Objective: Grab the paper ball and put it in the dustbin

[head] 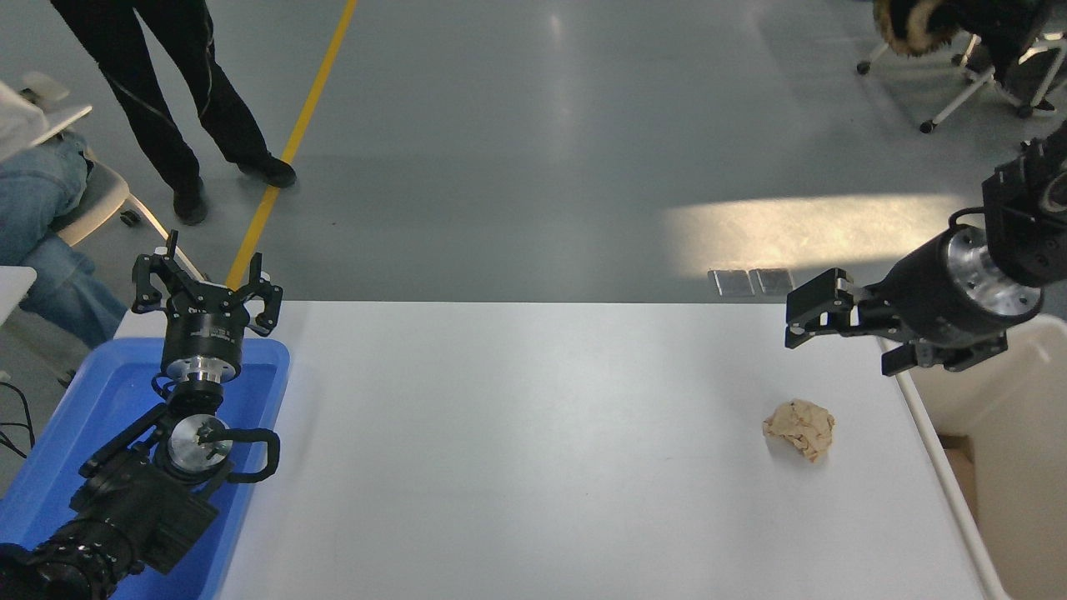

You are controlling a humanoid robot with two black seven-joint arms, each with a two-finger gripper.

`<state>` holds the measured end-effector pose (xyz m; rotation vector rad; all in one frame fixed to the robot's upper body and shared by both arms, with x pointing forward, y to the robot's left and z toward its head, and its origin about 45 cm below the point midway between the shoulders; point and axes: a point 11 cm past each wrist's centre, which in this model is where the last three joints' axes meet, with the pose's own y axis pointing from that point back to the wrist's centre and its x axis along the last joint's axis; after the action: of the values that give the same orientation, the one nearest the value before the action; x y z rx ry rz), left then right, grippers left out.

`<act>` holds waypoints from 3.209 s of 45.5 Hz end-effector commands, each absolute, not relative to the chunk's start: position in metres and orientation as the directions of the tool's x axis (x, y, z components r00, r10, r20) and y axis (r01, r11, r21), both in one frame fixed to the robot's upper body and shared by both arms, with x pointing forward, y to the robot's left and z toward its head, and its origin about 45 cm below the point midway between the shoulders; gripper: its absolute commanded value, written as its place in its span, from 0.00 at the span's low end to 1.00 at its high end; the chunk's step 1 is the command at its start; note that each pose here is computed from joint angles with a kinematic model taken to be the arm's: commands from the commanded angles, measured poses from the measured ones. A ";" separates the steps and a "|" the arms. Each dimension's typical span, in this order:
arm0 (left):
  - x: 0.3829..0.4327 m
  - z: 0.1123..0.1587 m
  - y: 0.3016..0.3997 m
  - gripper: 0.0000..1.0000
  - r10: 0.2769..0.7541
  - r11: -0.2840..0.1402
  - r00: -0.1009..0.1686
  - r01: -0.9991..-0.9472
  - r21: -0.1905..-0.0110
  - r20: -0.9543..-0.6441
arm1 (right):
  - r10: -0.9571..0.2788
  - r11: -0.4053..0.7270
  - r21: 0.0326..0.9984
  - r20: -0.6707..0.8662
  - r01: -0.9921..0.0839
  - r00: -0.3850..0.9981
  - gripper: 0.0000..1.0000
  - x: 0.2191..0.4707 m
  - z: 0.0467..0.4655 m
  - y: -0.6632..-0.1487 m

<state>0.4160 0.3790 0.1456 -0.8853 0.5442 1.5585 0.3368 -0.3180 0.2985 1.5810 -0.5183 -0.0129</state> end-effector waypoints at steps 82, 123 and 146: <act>0.4165 0.1461 0.3786 0.99 0.617 -0.186 -0.006 -0.973 -0.139 -0.787 | -0.237 0.205 0.927 0.359 -0.315 0.902 0.00 0.364 0.057 -0.334; 0.4160 0.1454 0.3787 0.99 0.617 -0.187 -0.008 -0.973 -0.137 -0.787 | -0.266 -0.210 0.948 0.181 -0.240 0.947 0.00 0.309 0.355 -0.280; 0.4160 0.1456 0.3791 0.99 0.616 -0.189 -0.008 -0.972 -0.137 -0.788 | -0.144 -0.315 0.917 0.209 -0.245 0.967 0.00 0.295 0.456 -0.249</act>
<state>0.4161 0.3790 0.1457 -0.8854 0.5440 1.5585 0.3058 -0.2584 0.4268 1.8651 -0.3103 0.0601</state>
